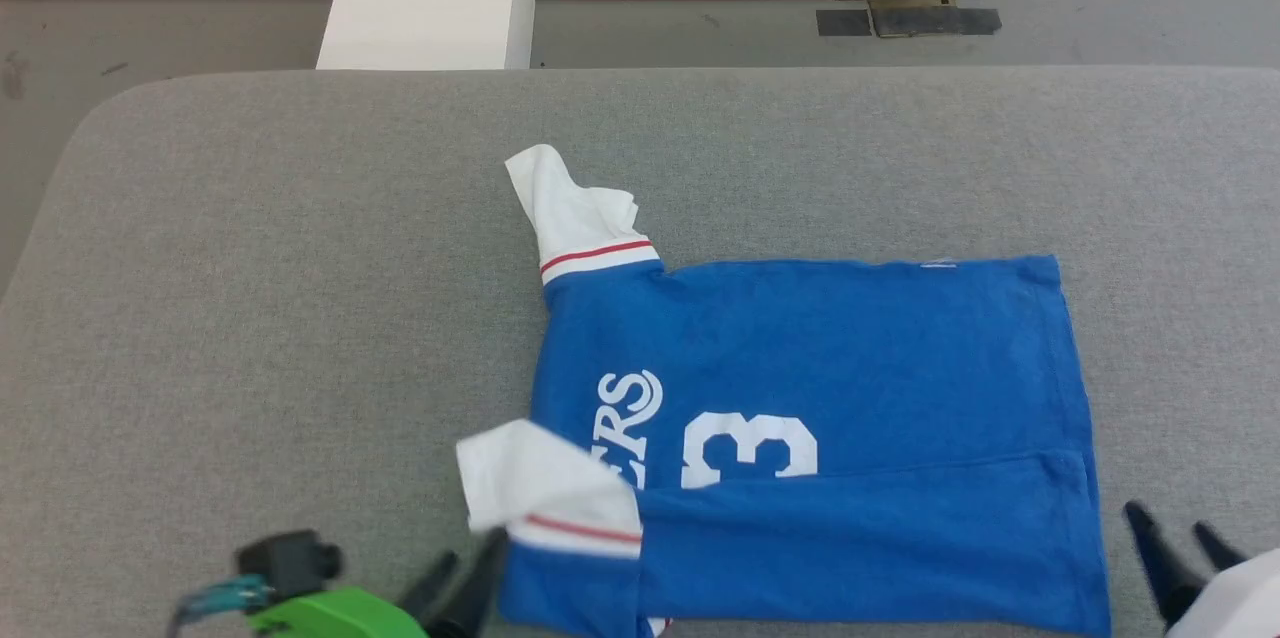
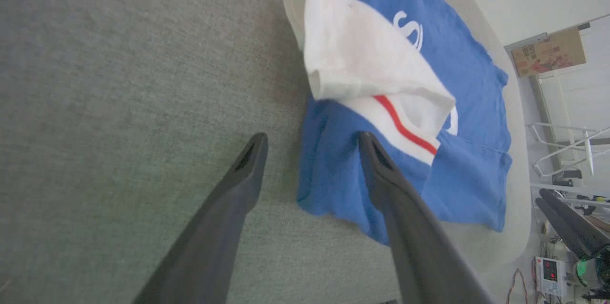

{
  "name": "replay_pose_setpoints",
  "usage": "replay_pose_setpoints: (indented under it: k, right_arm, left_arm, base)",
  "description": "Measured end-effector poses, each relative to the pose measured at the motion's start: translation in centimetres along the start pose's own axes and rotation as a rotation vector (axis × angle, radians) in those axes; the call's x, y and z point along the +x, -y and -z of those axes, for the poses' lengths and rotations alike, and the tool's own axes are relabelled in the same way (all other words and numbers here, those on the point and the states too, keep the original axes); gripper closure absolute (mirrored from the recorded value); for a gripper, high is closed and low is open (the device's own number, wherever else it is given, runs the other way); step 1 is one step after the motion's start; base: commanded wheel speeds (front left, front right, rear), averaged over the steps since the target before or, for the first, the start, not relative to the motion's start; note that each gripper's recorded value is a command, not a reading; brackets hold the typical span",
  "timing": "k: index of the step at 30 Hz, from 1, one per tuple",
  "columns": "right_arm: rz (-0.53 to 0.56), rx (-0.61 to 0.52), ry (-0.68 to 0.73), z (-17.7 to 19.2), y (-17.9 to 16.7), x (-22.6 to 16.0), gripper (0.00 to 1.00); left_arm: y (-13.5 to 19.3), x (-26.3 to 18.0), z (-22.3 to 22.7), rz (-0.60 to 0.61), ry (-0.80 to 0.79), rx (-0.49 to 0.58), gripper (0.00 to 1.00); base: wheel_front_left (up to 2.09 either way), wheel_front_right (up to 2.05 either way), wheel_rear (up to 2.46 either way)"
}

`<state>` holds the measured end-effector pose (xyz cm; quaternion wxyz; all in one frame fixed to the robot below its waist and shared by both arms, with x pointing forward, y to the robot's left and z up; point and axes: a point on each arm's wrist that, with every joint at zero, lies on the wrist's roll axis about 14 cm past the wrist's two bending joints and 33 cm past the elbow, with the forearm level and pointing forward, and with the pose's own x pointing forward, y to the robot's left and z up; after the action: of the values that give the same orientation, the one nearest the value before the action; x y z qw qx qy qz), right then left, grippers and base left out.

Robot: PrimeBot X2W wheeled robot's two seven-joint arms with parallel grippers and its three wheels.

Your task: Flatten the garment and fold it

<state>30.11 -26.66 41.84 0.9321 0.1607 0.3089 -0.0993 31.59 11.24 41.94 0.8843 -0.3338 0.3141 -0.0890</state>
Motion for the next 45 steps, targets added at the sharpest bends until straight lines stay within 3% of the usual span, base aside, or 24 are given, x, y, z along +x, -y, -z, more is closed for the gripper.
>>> replay_pose_setpoints:
  k: [6, 13, 18, 21, 32, 40, 45]
  right_arm:
    - [0.001, -0.024, 0.178, -4.4, -0.2, -0.9, 0.00]
    - [-0.037, -0.140, 0.547, -11.9, -3.2, -2.3, 0.00]
    - [-0.057, -0.227, 0.661, -13.3, -5.1, -2.3, 0.00]
    - [-0.064, -0.230, 0.643, -12.2, -5.2, -1.6, 0.00]
    - [-0.072, -0.189, 0.588, -9.9, -4.8, -0.2, 0.00]
    - [-0.057, -0.187, 0.557, -9.4, -4.4, 1.4, 0.00]
    - [-0.060, -0.189, 0.540, -9.3, -4.8, 2.9, 0.00]
  left_arm:
    - [-0.5, -2.1, -6.2, -0.036, 0.233, 0.083, 0.00]
    - [2.5, -3.4, -12.4, -0.006, 0.584, 0.322, 0.00]
    - [4.9, -2.8, -13.3, 0.044, 0.760, 0.491, 0.00]
    - [4.8, -1.8, -12.3, 0.019, 0.755, 0.576, 0.00]
    - [5.2, -0.1, -12.9, 0.050, 0.738, 0.565, 0.00]
    - [8.8, 4.3, -17.8, 0.176, 0.583, 0.649, 0.00]
    - [9.8, 7.8, -20.7, 0.186, 0.463, 0.726, 0.00]
  base:
    - [0.00, 0.00, 0.00]
    - [0.00, 0.00, 0.00]
    - [0.00, 0.00, 0.00]
    - [0.00, 0.00, 0.00]
    - [0.00, 0.00, 0.00]
    - [0.00, 0.00, 0.00]
    - [0.00, 0.00, 0.00]
